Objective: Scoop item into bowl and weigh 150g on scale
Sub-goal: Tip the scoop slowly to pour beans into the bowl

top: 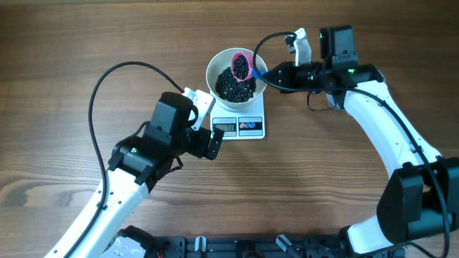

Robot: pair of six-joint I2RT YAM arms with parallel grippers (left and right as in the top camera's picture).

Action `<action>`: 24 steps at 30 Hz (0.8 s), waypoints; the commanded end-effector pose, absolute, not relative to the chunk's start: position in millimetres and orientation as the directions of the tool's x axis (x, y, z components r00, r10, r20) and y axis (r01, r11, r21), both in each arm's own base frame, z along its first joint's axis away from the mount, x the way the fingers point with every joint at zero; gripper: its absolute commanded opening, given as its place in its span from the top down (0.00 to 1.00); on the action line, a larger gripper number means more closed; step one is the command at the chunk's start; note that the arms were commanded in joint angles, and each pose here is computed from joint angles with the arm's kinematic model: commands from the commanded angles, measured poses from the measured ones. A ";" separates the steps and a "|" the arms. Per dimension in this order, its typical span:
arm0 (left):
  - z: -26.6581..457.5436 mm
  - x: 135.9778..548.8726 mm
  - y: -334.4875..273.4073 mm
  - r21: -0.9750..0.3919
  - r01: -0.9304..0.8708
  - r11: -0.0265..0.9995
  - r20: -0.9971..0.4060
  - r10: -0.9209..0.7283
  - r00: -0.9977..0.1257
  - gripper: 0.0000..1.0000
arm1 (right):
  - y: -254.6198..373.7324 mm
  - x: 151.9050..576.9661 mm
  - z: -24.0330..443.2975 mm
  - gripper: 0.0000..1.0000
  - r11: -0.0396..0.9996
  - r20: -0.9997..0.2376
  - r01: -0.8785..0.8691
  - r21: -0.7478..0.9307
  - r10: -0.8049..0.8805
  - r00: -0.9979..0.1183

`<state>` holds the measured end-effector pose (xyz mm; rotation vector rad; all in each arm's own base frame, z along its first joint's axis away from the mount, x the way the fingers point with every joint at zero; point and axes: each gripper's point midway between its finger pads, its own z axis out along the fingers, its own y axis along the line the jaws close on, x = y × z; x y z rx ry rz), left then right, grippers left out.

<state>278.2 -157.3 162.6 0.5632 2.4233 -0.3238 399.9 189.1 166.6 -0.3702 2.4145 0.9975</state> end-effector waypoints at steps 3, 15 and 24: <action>166.4 276.9 -159.3 -0.092 0.490 0.867 -0.634 0.328 -0.700 0.00 | 187.9 405.1 163.0 0.96 0.700 -0.605 -0.507 0.503 -0.133 -0.785; 166.4 277.0 -159.3 -0.091 0.490 0.867 -0.634 0.328 -0.700 0.00 | 188.8 407.6 165.3 0.96 0.697 -0.618 -0.514 0.499 -0.130 -0.776; 166.3 276.9 -159.3 -0.092 0.490 0.867 -0.634 0.329 -0.700 0.00 | 188.6 407.8 165.3 0.96 0.697 -0.621 -0.519 0.495 -0.134 -0.772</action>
